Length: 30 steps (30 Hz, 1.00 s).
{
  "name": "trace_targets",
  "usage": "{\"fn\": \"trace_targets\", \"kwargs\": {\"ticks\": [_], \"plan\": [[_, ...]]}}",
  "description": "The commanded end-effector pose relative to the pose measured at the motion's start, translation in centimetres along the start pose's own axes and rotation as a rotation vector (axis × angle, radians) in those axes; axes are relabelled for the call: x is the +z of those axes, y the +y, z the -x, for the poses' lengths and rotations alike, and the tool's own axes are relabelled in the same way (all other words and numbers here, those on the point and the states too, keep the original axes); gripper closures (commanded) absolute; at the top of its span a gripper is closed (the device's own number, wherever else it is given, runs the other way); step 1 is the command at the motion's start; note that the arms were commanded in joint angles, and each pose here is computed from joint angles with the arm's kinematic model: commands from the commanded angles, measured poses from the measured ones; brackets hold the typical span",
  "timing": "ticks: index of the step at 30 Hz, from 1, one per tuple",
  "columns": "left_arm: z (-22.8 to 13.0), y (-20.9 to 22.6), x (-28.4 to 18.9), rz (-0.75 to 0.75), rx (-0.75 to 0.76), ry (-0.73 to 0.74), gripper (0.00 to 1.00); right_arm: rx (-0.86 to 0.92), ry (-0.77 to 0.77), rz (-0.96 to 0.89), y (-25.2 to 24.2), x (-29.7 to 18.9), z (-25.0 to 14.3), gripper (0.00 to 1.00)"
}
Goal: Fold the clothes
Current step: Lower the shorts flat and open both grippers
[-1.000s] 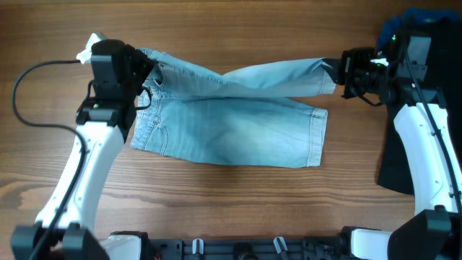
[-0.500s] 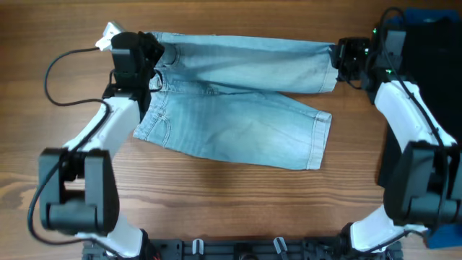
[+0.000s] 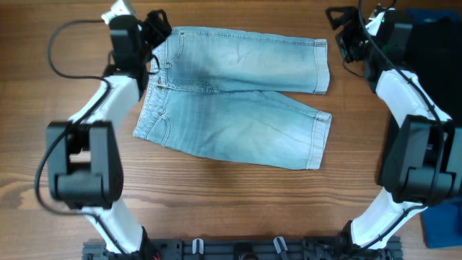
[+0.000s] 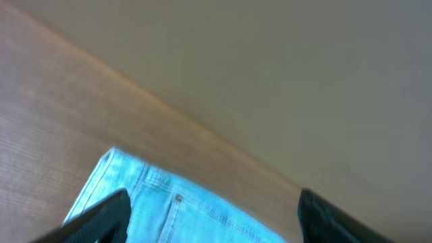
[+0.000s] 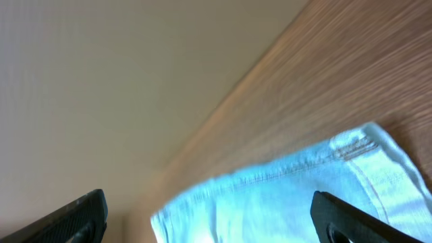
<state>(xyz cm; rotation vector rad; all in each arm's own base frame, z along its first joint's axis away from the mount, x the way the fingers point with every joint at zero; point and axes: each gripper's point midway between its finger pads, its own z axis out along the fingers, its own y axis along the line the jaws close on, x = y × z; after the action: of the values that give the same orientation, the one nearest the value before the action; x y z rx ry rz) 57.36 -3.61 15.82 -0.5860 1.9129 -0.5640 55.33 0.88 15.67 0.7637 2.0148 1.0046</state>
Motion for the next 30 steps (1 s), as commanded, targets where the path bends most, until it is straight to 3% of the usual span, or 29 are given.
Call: {"fn": "trace_targets", "kwargs": {"ticks": [1, 2, 3, 4, 6, 9, 13, 19, 25, 30], "plan": [[1.9, -4.1, -6.1, -0.04, 0.142, 0.139, 0.46, -0.349, 0.215, -0.02, 1.8, -2.9, -4.1, 0.43], [0.7, -3.3, -7.2, 0.001, 0.18, 0.205, 0.53, -0.347, 0.253, -0.104, 0.1, -3.4, -5.1, 0.59], [-1.0, -2.0, -8.0, 0.049, 0.212, 0.288, 0.68, -0.336, 0.308, -0.224, -2.3, -4.1, -6.5, 0.81], [-3.0, -0.4, -8.8, 0.103, 0.211, 0.378, 0.76, -0.345, 0.374, -0.338, -4.6, -4.8, -8.4, 0.96], [-6.1, 2.1, -9.2, 0.184, 0.185, 0.501, 0.88, -0.433, 0.435, -0.468, -6.9, -5.2, -10.9, 0.96], [-9.1, 4.7, -7.6, 0.232, 0.169, 0.582, 0.91, -0.514, 0.403, -0.57, -7.9, -4.9, -11.4, 0.96], [-12.2, 7.3, -4.2, 0.248, 0.166, 0.613, 0.94, -0.588, 0.272, -0.609, -7.3, -3.8, -8.9, 0.96], [-13.6, 9.9, -3.4, 0.322, 0.177, 0.626, 0.94, -0.575, 0.287, -0.635, -9.3, -2.5, -9.4, 0.96], [-14.2, 11.5, -4.6, 0.412, 0.187, 0.663, 0.96, -0.479, 0.429, -0.722, -17.0, 0.1, -13.6, 0.96], [-16.1, 13.0, -7.4, 0.496, 0.171, 0.787, 0.96, -0.484, 0.378, -0.67, -13.9, -0.7, -11.5, 0.91]]}}
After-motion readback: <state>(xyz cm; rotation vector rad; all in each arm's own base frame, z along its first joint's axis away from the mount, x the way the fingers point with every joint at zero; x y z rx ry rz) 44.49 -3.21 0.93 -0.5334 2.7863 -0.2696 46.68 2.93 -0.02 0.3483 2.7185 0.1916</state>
